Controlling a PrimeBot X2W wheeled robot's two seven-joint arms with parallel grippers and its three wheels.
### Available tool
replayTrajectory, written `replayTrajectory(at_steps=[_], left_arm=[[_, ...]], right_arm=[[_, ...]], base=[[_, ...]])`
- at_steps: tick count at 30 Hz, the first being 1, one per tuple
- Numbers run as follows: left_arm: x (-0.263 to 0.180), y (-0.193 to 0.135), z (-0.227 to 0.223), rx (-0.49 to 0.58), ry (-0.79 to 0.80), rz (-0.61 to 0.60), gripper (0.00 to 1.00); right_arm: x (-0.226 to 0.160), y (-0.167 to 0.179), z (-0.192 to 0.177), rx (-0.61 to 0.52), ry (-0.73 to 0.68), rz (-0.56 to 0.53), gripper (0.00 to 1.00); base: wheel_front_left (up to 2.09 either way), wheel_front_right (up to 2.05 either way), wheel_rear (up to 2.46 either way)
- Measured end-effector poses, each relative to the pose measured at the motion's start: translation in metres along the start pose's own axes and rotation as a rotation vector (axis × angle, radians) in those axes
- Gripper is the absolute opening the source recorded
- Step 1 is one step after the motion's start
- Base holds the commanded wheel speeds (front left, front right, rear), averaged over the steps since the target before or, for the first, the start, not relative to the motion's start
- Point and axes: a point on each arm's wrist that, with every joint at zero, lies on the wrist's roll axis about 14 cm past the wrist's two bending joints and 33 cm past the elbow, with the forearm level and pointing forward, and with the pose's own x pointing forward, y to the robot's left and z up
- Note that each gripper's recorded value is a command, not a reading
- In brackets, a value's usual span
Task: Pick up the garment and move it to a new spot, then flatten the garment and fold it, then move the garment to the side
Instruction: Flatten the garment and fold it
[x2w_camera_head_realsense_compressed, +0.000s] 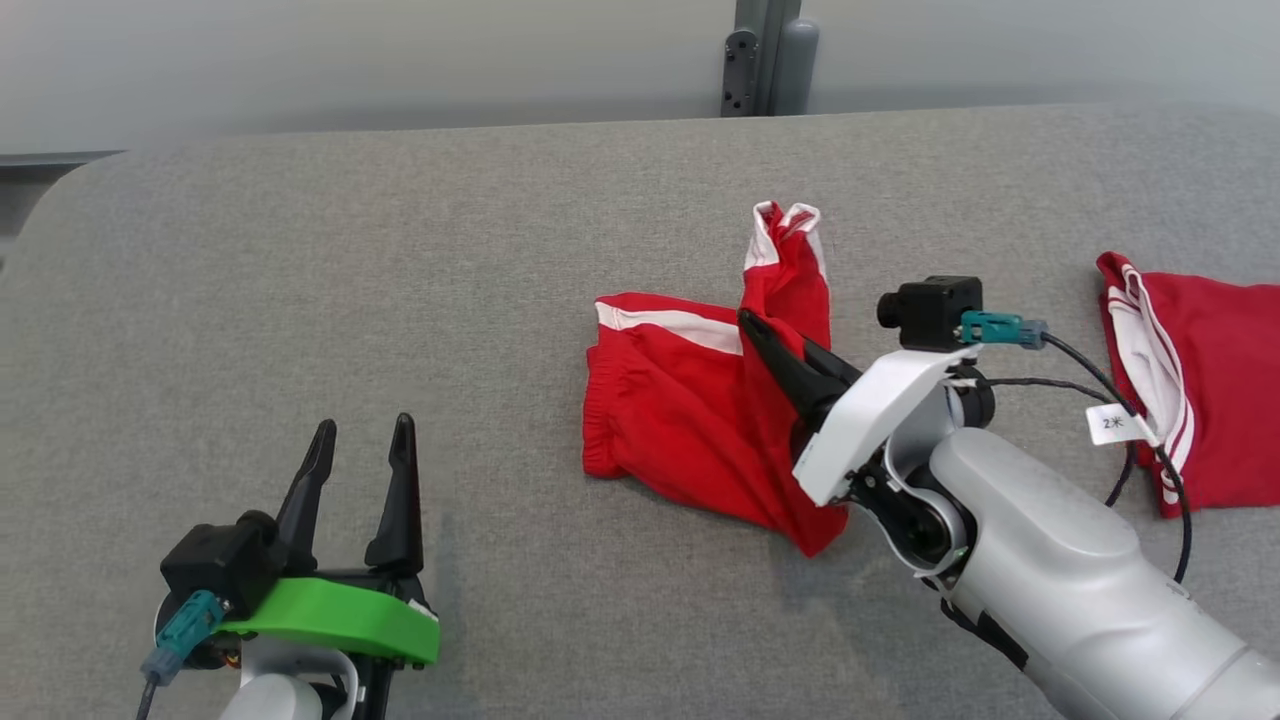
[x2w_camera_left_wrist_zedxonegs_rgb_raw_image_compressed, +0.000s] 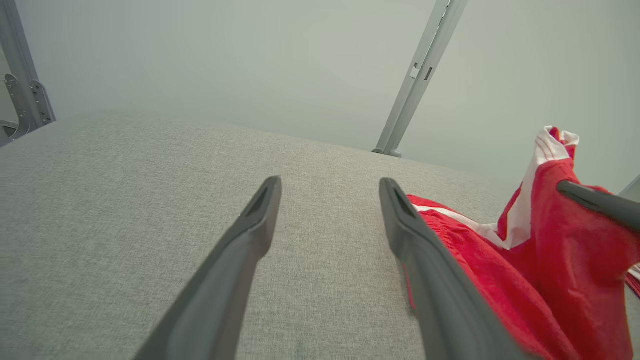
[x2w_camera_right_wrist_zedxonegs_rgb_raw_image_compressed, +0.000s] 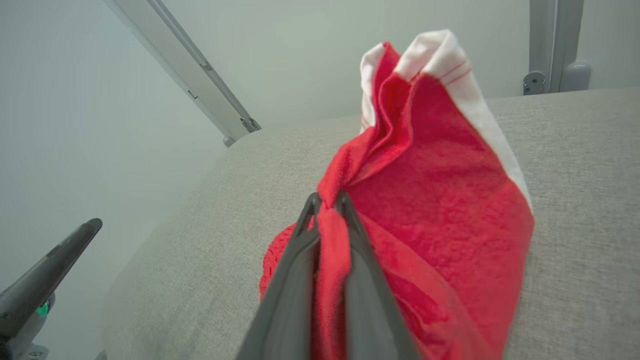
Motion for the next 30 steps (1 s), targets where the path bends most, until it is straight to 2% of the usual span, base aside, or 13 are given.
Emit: replayTrajectory(at_steps=[8, 19, 20, 21, 22, 30], left_arm=[[-0.01, 0.015, 0.003, -0.003, -0.012, 0.055, 1.0], [-0.015, 0.028, 0.0, -0.013, -0.01, 0.103, 1.0], [-0.015, 0.028, 0.0, -0.013, -0.008, 0.105, 1.0], [-0.015, 0.029, -0.001, -0.014, -0.007, 0.105, 1.0], [-0.015, 0.028, -0.001, -0.014, -0.007, 0.104, 1.0], [-0.011, 0.018, -0.003, -0.021, -0.008, 0.074, 1.0]], right_arm=[[0.029, 0.029, -0.021, 0.028, 0.064, 0.059, 0.0], [0.054, 0.032, -0.049, 0.017, 0.144, 0.049, 0.0], [0.055, 0.032, -0.05, 0.016, 0.145, 0.046, 0.13], [0.056, 0.032, -0.05, 0.014, 0.144, 0.045, 0.49], [0.057, 0.033, -0.049, 0.012, 0.142, 0.045, 0.98], [0.057, 0.048, -0.03, 0.032, 0.06, 0.081, 1.0]], base=[[0.0, 0.0, 0.0], [0.0, 0.0, 0.0], [0.0, 0.0, 0.0], [0.0, 0.0, 0.0], [0.0, 0.0, 0.0], [0.0, 0.0, 0.0]])
